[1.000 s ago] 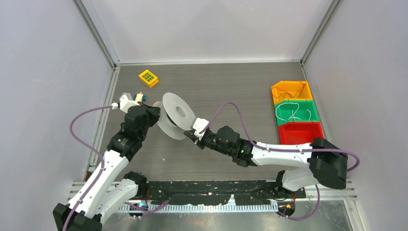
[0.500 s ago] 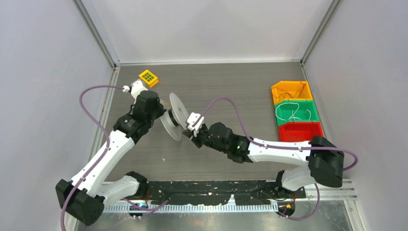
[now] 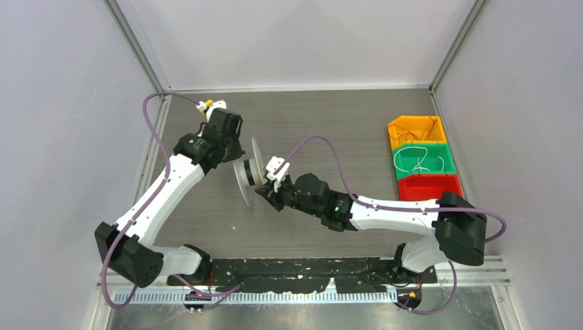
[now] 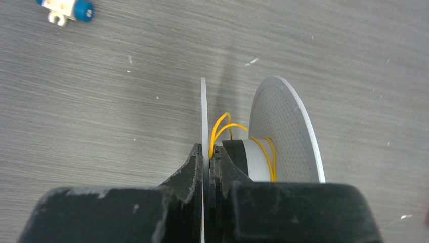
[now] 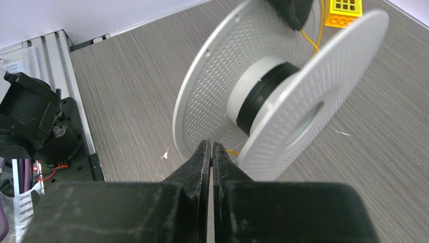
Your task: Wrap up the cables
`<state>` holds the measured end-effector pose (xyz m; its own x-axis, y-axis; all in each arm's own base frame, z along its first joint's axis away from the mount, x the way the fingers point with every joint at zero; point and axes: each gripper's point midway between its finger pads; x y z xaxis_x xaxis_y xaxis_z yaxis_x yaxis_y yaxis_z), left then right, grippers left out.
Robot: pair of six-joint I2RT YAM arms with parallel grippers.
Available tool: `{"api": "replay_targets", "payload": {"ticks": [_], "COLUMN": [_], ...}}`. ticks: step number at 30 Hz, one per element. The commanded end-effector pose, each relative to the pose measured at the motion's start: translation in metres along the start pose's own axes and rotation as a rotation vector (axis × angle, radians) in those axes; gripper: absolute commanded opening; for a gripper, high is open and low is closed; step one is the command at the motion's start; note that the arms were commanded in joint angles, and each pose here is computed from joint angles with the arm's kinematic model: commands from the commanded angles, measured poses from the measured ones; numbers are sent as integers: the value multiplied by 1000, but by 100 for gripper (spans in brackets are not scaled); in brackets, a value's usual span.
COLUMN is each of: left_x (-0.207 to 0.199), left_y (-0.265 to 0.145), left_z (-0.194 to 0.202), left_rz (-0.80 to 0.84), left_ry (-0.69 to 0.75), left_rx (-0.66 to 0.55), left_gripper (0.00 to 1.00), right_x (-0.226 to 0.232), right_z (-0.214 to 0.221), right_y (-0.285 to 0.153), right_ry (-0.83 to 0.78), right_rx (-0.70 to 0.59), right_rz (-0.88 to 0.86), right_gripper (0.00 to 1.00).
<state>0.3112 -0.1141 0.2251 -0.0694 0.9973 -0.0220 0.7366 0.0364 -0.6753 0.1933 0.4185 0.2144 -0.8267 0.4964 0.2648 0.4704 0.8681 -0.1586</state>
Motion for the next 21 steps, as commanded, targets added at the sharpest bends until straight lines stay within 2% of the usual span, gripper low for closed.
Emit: {"api": "replay_targets", "payload": {"ticks": [1,7,10,12,14,16,21], "left_x": [-25,-52,-49,-44,-44,-46,-38], "left_y": [-3,-8,-12,-11,-12,-9,-8], "left_z": [1,10,10,7,5,-3,-11], "left_rz": [128,308,314,283,277,268,203], "left_ry": [146,324,382,353,290,208,42], "left_rx": [85,194,202,170,121,57,-9], "left_gripper": [0,0,0,0,0,0,0], "right_x": [9,3,-5,-13,-17,-15,-23], "right_z": [-33,-47,-51,-54,-53,-48,-31], "right_y": [10,14,12,11,11,13,13], "right_ry": [4,-52,-23,93,299,396,463], "right_rx": [-95,-101,-72,-40,-13,5,5], "right_rz": [-20,-36,-20,32,75,75,110], "right_gripper": [5,6,5,5,5,5,5]}}
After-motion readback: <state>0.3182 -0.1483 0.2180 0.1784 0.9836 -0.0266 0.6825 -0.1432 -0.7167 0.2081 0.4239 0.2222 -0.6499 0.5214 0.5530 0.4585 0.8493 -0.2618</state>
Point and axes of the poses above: each gripper's point midway between its finger pads, its own y axis out along the fingers, its own x axis along the line the jaws close on, z = x × y, and after that the axes turned 14 degrees about y, right-handed
